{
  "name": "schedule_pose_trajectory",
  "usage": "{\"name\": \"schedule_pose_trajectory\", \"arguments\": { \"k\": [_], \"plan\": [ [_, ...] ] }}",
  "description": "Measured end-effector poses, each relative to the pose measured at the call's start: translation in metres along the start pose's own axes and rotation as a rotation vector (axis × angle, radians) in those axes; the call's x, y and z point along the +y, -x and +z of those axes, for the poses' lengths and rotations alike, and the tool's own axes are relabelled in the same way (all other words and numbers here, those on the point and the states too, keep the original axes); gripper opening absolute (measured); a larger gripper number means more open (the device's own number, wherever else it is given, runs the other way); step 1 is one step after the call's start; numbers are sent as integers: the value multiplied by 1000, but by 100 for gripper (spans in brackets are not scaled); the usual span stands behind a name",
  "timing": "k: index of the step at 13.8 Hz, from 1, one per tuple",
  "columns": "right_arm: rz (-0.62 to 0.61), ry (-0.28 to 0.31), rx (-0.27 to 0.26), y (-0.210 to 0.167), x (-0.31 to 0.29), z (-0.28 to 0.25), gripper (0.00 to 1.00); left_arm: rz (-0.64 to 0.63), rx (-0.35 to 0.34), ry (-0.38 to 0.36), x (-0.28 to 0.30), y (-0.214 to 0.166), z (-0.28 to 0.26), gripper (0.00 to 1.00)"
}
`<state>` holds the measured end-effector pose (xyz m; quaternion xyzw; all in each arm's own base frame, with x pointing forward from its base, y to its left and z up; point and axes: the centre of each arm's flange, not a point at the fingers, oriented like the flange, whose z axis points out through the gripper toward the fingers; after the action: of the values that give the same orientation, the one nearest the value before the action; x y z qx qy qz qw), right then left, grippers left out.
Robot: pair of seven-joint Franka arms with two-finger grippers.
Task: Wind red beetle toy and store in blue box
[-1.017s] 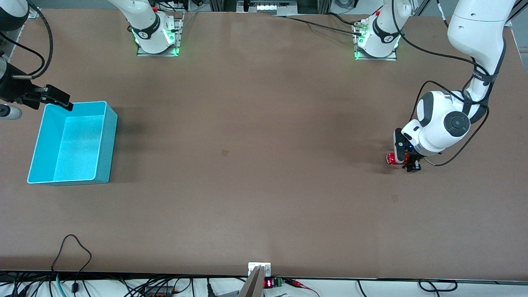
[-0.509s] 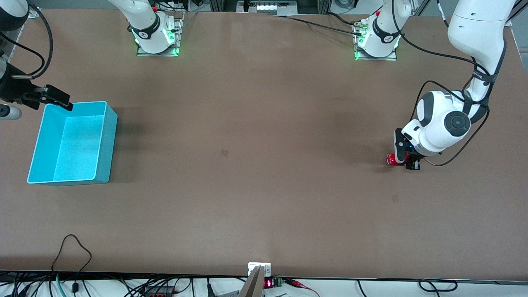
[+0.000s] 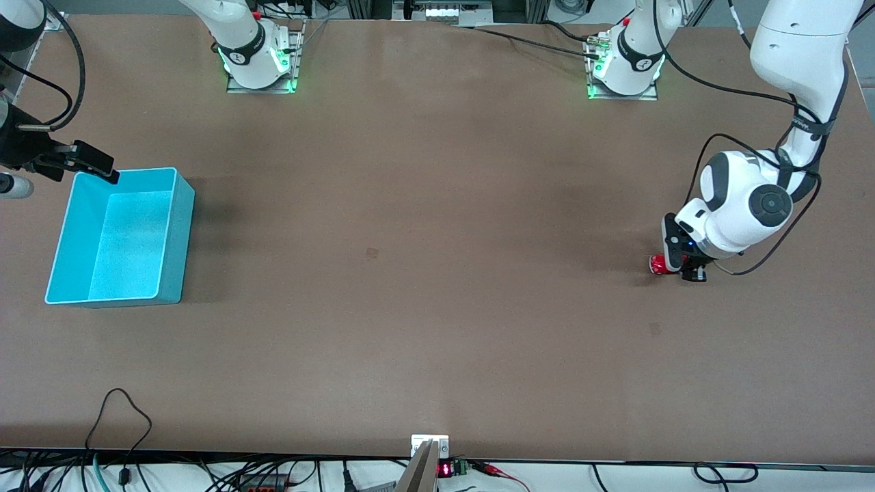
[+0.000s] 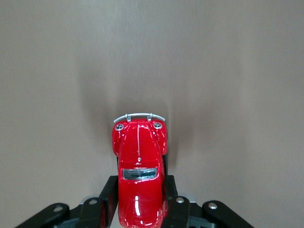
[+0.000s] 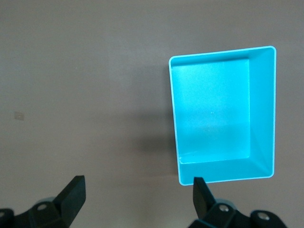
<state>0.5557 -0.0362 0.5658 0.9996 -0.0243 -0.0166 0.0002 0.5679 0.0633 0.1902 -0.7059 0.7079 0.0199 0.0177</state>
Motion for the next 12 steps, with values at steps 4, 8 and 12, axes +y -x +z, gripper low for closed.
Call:
{"name": "schedule_pose_trajectory", "arguments": {
  "k": [4,8,12],
  "plan": [
    [0,0,0,0,0,0,100,-18,-2,-4,1,59,3,44],
    [-2,0,0,0,-1,0,100,9,-4,-8,2,89,5,44],
    [-4,0,-1,0,-2,0,100,15,-4,-8,1,94,5,44]
  ]
}}
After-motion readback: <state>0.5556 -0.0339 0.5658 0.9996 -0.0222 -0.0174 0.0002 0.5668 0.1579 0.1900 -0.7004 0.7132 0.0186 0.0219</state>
